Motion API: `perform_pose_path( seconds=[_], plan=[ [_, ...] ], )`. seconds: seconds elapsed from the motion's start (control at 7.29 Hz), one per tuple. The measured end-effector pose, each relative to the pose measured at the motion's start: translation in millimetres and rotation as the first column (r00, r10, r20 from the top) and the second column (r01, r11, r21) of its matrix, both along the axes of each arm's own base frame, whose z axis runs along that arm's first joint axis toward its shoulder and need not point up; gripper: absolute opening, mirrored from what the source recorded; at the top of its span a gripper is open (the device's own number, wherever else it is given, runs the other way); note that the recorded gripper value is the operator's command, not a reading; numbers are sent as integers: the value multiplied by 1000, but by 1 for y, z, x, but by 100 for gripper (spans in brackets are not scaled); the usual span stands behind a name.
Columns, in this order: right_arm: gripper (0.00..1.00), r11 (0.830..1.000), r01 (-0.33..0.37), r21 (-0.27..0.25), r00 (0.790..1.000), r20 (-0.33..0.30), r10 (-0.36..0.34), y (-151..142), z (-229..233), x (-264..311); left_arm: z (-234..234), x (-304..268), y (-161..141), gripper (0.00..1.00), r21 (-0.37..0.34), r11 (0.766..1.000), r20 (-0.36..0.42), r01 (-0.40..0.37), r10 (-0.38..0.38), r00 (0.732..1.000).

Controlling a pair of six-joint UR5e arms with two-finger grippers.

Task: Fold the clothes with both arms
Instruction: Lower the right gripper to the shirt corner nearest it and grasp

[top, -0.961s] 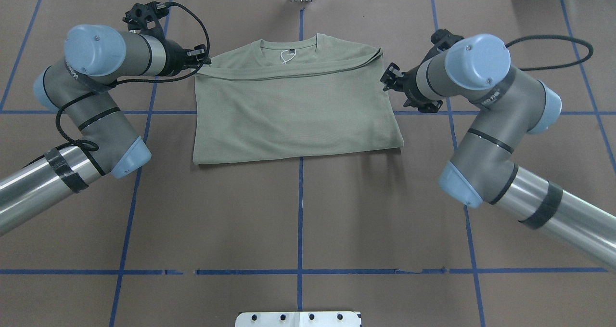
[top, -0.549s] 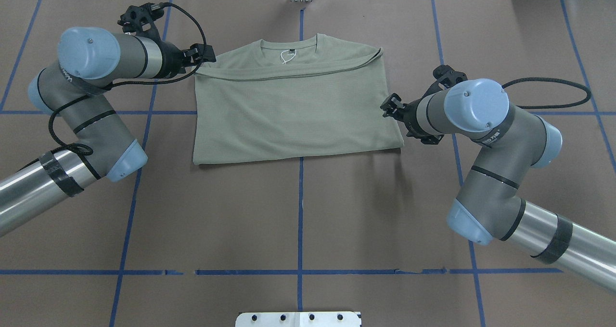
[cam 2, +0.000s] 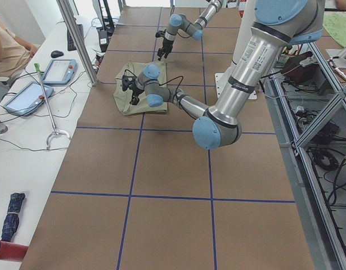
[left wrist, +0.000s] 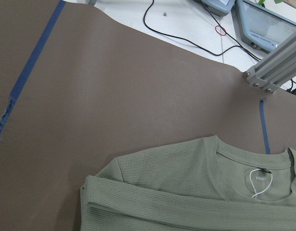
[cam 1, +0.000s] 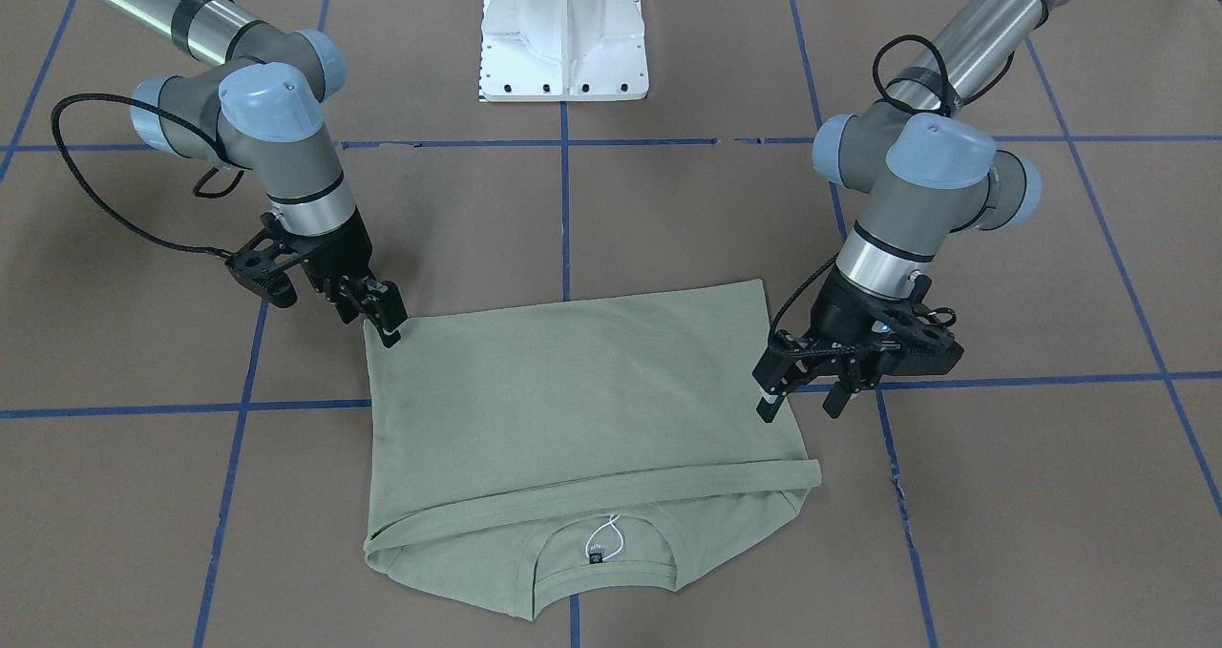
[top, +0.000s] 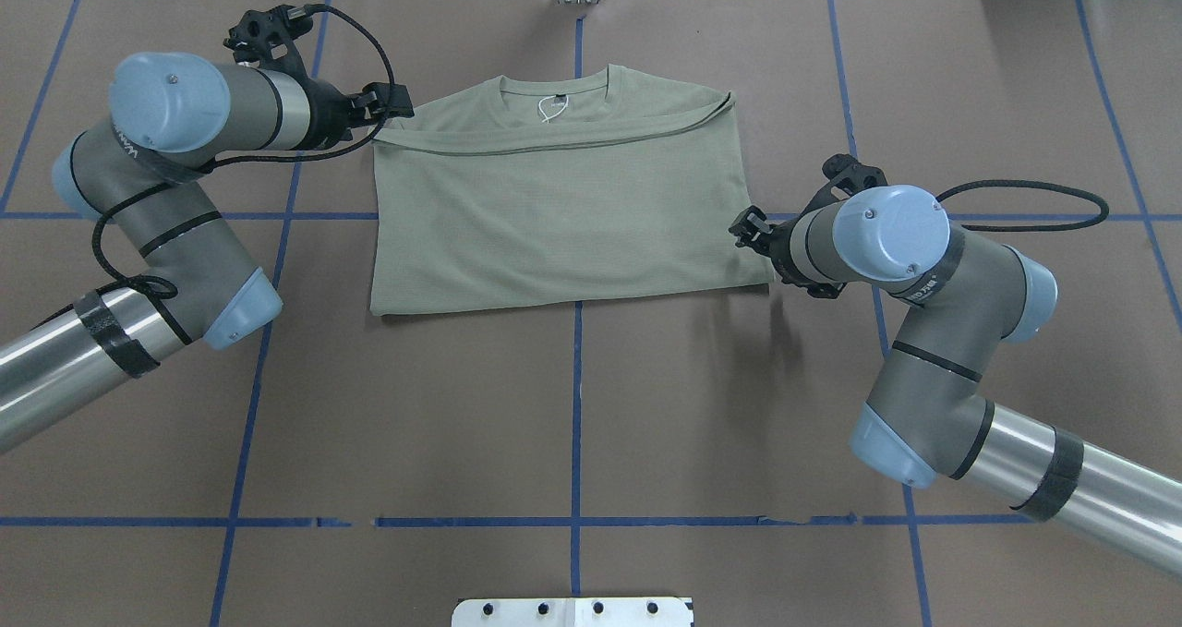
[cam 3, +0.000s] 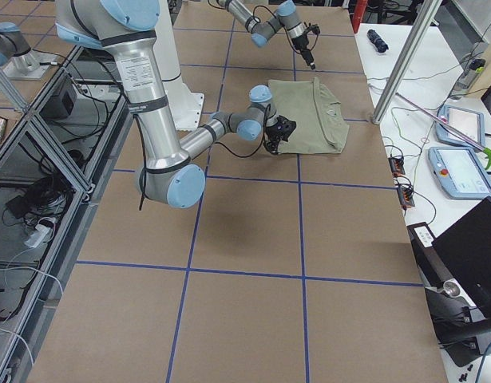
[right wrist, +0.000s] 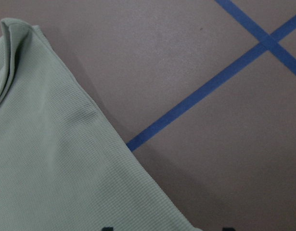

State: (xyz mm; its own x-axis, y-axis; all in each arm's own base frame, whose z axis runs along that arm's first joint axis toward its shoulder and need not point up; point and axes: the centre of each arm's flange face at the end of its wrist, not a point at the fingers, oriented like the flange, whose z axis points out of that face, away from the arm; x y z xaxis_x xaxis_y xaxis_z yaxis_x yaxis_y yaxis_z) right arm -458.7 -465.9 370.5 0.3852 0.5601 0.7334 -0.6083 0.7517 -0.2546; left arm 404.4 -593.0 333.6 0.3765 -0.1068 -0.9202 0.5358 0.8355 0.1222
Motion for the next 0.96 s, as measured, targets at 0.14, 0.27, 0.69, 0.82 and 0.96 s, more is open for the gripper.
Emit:
perform_pose_path(
  seconds=[0.14, 0.27, 0.69, 0.82, 0.96],
  plan=[
    [66, 1000, 4, -2, 1000, -3, -4, 2, 2, -2, 0, 0, 0, 100, 0, 1000, 1, 0, 0, 1000],
    [62, 1000, 8, -3, 1000, -5, -8, 4, 3, -4, 0, 0, 0, 100, 0, 1000, 1, 0, 0, 1000],
    [7, 1000, 14, -11, 1000, -16, -14, 9, 12, -5, 0, 0, 0, 100, -1, 1000, 2, -1, 1, 1000],
    [0, 1000, 14, -12, 1000, -17, -14, 9, 13, -4, 0, 0, 0, 100, -1, 1000, 2, -1, 1, 1000],
    [0, 1000, 14, -11, 1000, -14, -15, 10, 12, -4, 0, 0, 0, 100, -1, 1000, 2, -1, 1, 1000]
  ],
)
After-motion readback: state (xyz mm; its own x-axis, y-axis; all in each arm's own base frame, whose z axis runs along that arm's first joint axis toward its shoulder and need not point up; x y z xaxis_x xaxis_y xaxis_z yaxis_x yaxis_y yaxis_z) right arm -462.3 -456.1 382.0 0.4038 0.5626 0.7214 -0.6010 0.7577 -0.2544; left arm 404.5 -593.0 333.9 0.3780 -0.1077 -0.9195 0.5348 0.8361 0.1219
